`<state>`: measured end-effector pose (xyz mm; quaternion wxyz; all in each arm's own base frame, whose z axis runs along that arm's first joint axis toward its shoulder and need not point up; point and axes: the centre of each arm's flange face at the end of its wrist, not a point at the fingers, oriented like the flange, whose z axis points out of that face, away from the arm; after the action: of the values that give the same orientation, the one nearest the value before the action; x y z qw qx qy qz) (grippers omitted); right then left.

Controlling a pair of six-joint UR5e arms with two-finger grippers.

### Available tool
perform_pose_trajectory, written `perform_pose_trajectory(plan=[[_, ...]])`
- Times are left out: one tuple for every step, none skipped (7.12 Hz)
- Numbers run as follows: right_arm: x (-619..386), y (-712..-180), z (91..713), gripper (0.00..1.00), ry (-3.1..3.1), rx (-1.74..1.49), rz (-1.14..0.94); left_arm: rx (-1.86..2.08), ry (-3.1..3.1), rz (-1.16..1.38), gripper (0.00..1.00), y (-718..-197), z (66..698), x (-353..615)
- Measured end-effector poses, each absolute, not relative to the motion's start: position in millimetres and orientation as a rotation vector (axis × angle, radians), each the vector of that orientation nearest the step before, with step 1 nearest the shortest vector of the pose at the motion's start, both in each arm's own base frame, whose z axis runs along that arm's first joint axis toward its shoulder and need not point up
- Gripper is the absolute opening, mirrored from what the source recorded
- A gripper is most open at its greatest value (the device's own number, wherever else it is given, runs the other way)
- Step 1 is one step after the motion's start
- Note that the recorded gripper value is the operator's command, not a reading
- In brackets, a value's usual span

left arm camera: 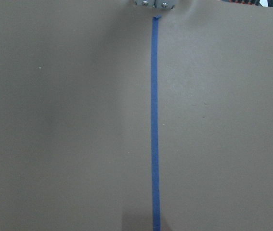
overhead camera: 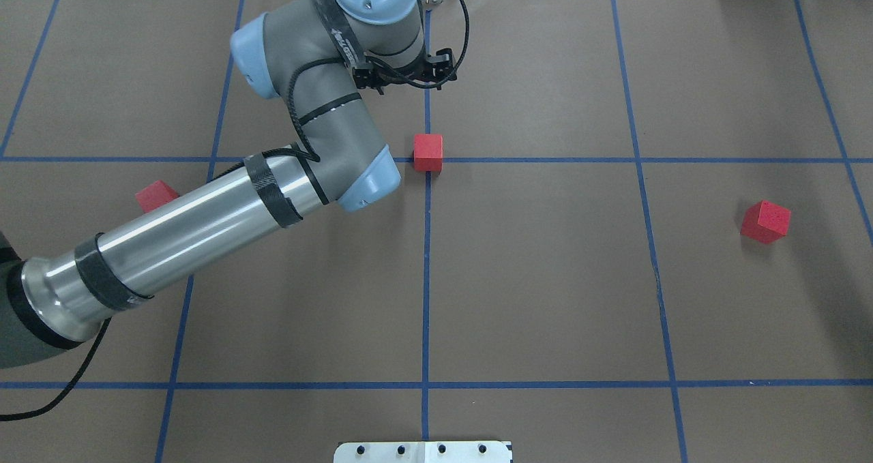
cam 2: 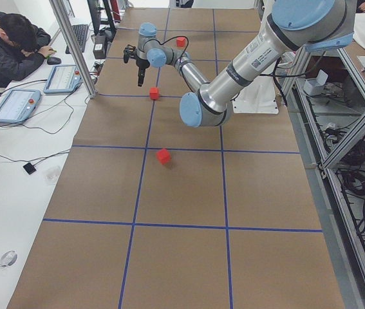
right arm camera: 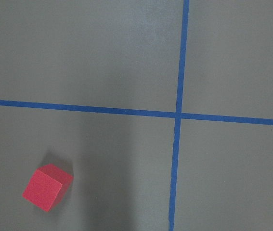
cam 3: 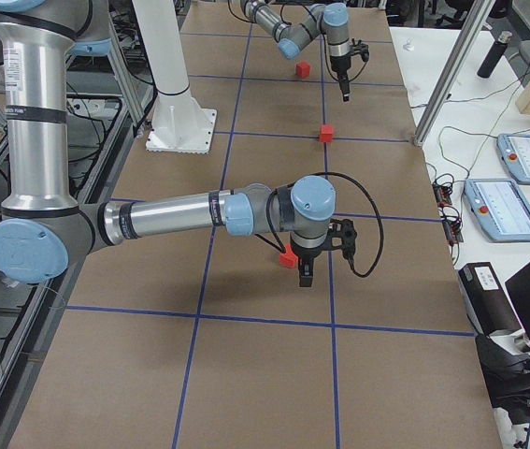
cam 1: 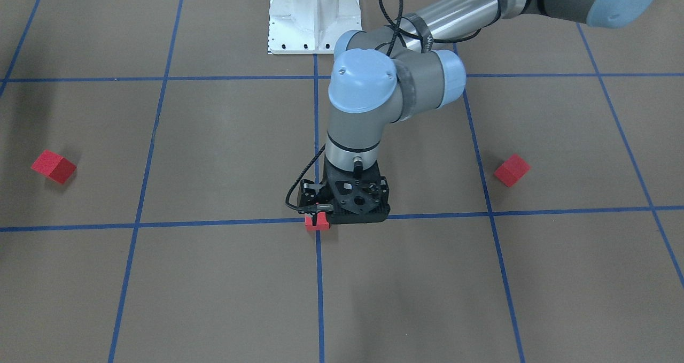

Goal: Form red blocks into L shape at center

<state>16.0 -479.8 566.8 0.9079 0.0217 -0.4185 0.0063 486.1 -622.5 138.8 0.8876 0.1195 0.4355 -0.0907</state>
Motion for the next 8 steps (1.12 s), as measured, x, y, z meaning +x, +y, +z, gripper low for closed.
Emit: perform_pose_trajectory(plan=[[-13.5, -476.9, 566.0, 1.00, -0.872, 0.012, 0.053, 0.247, 0.902, -0.197, 1.00, -623.7, 153.7, 471.4], [-43.7, -476.3, 562.3, 1.00, -0.872, -0.021, 0.113, 0.250, 0.892, -0.195, 1.00, -625.6, 167.0, 461.2], [-69.0, -475.1, 560.2, 1.00, -0.876, -0.053, 0.187, 0.258, 0.882, -0.187, 1.00, -627.4, 177.0, 453.6], [-88.4, -474.2, 558.1, 1.00, -0.887, -0.082, 0.252, 0.262, 0.875, -0.183, 1.00, -628.2, 182.9, 450.3], [-110.0, -473.2, 560.1, 1.00, -0.885, -0.108, 0.286, 0.263, 0.871, -0.182, 1.00, -628.2, 186.3, 449.7], [-133.2, -473.1, 564.3, 1.00, -0.858, -0.131, 0.315, 0.263, 0.868, -0.181, 1.00, -628.1, 188.3, 449.7], [-150.6, -474.8, 564.5, 1.00, -0.834, -0.133, 0.323, 0.263, 0.867, -0.181, 1.00, -628.0, 189.3, 449.7], [-165.4, -477.4, 562.6, 1.00, -0.820, -0.128, 0.315, 0.263, 0.866, -0.180, 1.00, -628.0, 190.2, 449.9]])
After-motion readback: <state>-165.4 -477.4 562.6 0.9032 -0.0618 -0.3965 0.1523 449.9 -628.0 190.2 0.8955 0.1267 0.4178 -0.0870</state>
